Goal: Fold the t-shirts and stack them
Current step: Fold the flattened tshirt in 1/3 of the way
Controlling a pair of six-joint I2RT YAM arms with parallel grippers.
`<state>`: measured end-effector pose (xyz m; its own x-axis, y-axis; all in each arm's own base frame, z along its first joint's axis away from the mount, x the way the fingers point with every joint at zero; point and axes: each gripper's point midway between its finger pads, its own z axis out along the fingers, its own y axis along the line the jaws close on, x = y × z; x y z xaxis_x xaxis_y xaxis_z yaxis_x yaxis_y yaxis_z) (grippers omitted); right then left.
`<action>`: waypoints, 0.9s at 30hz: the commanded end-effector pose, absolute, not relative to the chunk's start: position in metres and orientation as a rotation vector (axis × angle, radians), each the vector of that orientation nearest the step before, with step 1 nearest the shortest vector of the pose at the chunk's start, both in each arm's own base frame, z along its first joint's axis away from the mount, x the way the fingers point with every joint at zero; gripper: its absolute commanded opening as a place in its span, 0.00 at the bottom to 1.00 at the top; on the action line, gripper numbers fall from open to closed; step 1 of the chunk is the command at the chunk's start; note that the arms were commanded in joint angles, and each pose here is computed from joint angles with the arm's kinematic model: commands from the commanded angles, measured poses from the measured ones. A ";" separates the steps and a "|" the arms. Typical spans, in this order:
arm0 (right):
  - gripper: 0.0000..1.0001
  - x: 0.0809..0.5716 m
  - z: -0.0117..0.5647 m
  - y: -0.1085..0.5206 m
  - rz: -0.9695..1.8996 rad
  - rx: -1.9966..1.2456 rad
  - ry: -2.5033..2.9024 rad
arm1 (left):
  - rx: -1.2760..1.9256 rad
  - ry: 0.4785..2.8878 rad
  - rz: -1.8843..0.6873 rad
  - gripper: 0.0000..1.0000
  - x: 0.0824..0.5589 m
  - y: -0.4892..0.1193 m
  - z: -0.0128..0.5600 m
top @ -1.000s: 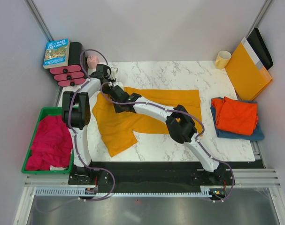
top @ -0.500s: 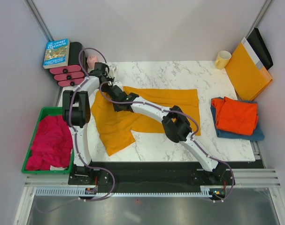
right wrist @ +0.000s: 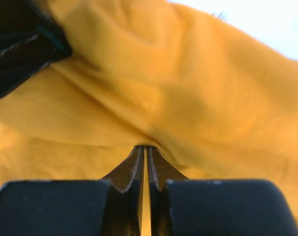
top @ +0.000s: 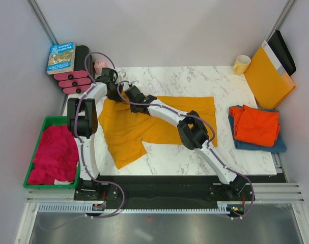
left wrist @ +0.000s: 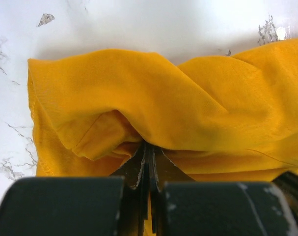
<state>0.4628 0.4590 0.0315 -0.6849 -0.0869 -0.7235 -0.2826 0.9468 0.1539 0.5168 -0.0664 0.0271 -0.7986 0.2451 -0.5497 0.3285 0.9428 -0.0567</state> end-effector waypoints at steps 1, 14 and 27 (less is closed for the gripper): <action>0.12 0.483 0.052 0.466 0.353 -0.206 2.235 | 0.425 2.606 -0.239 0.02 0.499 -0.066 0.012; 0.41 0.501 0.068 0.472 0.375 -0.158 2.140 | 0.433 2.635 -0.272 0.02 0.489 -0.070 0.003; 0.47 0.481 0.088 0.501 0.485 -0.210 2.098 | 0.441 2.636 -0.284 0.02 0.490 -0.072 0.000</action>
<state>0.4855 0.4761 0.0447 -0.5989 -0.0157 -0.8007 -0.2805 0.9406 0.1914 0.5153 -0.0685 0.0257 -0.7980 0.2393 -0.5531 0.3379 0.9376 -0.0818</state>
